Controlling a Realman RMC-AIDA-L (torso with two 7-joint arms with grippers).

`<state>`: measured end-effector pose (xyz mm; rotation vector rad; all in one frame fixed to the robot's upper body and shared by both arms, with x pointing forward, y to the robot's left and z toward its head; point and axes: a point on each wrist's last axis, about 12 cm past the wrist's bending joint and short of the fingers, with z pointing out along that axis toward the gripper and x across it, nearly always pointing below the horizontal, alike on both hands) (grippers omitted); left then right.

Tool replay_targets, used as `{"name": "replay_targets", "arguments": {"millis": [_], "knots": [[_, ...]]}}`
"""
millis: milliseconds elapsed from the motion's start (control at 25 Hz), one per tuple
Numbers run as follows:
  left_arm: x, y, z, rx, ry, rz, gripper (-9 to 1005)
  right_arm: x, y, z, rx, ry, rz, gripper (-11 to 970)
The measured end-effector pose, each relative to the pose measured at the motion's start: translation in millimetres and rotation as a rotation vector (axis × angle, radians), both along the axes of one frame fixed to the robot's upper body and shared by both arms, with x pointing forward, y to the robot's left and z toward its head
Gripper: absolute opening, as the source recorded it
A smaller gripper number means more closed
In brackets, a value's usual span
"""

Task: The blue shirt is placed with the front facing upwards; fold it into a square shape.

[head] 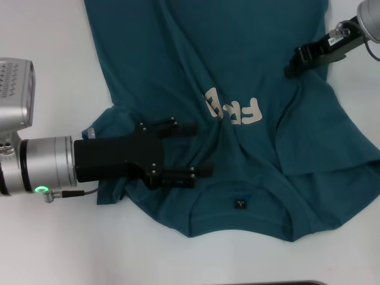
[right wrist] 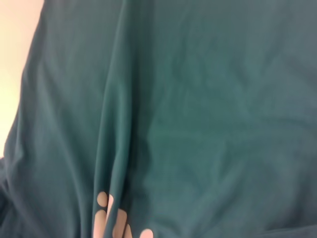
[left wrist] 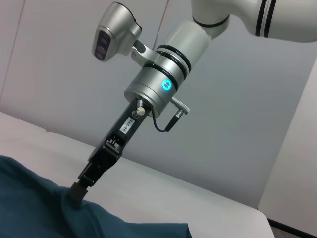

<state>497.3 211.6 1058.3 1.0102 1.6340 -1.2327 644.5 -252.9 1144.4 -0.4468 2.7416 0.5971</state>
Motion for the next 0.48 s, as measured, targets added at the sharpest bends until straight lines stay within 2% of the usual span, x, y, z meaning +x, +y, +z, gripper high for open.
{"name": "replay_targets", "arguments": {"millis": [320, 480], "knots": [[-0.2, 0.1, -0.1, 0.0, 0.0, 0.001, 903, 3.5, 1.4, 0.1, -0.002, -0.017, -0.021, 77], [-0.2, 0.2, -0.2, 0.0, 0.001, 0.001, 903, 1.2, 10.9, -3.3, -0.02, 0.003, 0.018, 110]]}}
